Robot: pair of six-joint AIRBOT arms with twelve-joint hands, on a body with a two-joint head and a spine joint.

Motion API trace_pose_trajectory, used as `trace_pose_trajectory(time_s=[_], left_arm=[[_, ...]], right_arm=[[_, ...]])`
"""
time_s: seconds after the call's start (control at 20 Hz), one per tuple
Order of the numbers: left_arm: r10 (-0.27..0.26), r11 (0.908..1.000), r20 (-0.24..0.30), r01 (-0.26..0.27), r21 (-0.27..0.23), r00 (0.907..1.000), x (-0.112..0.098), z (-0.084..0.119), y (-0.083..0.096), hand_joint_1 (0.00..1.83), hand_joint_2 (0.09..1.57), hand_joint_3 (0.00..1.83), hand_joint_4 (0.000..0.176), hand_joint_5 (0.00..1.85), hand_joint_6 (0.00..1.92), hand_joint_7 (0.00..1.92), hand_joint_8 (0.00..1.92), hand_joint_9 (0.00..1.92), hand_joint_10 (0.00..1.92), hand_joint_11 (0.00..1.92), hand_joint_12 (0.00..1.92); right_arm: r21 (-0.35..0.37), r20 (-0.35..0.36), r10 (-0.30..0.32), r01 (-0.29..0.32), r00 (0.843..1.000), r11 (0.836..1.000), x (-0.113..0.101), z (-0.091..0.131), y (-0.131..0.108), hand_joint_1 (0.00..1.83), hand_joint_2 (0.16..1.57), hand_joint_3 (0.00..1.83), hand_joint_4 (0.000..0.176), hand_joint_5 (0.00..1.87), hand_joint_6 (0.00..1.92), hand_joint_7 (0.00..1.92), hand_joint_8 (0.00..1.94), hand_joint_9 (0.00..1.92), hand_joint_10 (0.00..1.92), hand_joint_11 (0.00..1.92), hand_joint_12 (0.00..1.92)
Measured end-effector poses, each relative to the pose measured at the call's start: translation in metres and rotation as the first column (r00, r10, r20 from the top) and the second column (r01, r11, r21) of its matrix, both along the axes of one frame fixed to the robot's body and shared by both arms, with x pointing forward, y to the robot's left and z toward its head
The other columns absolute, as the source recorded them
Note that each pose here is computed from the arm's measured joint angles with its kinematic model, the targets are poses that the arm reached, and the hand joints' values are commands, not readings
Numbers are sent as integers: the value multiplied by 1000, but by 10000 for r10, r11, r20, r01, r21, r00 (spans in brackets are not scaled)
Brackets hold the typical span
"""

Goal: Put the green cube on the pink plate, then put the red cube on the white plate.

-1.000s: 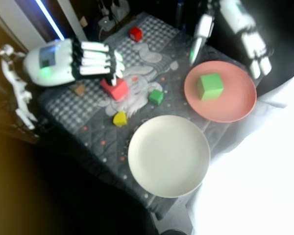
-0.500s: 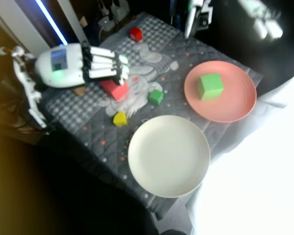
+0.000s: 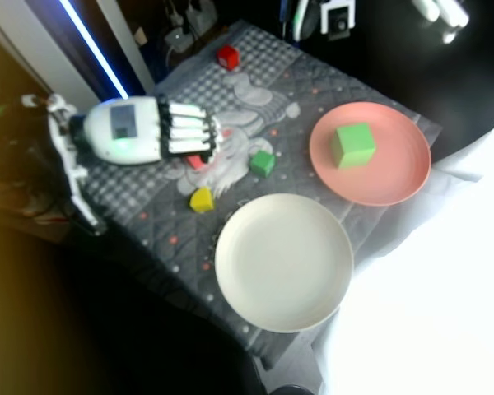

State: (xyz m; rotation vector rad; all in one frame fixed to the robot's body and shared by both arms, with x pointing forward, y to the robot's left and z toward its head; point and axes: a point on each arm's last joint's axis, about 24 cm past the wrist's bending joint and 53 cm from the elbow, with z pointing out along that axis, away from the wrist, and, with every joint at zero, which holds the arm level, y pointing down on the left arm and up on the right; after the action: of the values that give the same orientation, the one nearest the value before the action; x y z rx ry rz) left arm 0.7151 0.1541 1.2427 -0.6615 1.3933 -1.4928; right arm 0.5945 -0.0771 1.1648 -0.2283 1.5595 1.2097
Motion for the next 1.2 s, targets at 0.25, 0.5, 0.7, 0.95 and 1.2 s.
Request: trace_pose_trajectory(time_s=[0.25,0.5,0.7,0.95,1.2], left_arm=[[-196,9998,236,197,-34,9995,-7,5,-7,503,913,2,154,69,0,94,2,15,6,0,349],[-114,9999,227,115,-18,9997,-7,3,-3,529,932,3,146,83,2,112,1,42,10,0,582],[-96,10000,249,96,-7,9996,-7,3,-2,540,927,0,142,87,2,102,6,37,6,0,527],[-87,10000,85,87,32,9999,-7,-2,-2,543,902,0,131,113,3,93,1,42,4,0,714],[-154,9999,261,155,-19,9995,-12,0,-3,516,909,0,153,86,4,69,9,28,12,0,645]], right_arm=[[-81,-229,24,-25,9997,10000,3,-9,3,1224,1143,5,0,869,1017,923,1216,673,1388,475,1823],[125,4,-10,10,10000,9999,8,6,6,1242,1170,0,0,903,1041,875,1325,724,1536,522,1912],[443,414,-51,32,9991,9990,15,27,9,1232,1174,1,0,928,948,840,1459,702,1655,491,1901],[924,1276,-421,304,9909,9953,33,66,0,1246,1225,3,0,794,1050,785,1578,769,1782,767,1916],[1006,1803,-896,722,9795,9923,54,84,-15,1230,1191,0,0,872,1003,843,1469,735,1738,665,1921]])
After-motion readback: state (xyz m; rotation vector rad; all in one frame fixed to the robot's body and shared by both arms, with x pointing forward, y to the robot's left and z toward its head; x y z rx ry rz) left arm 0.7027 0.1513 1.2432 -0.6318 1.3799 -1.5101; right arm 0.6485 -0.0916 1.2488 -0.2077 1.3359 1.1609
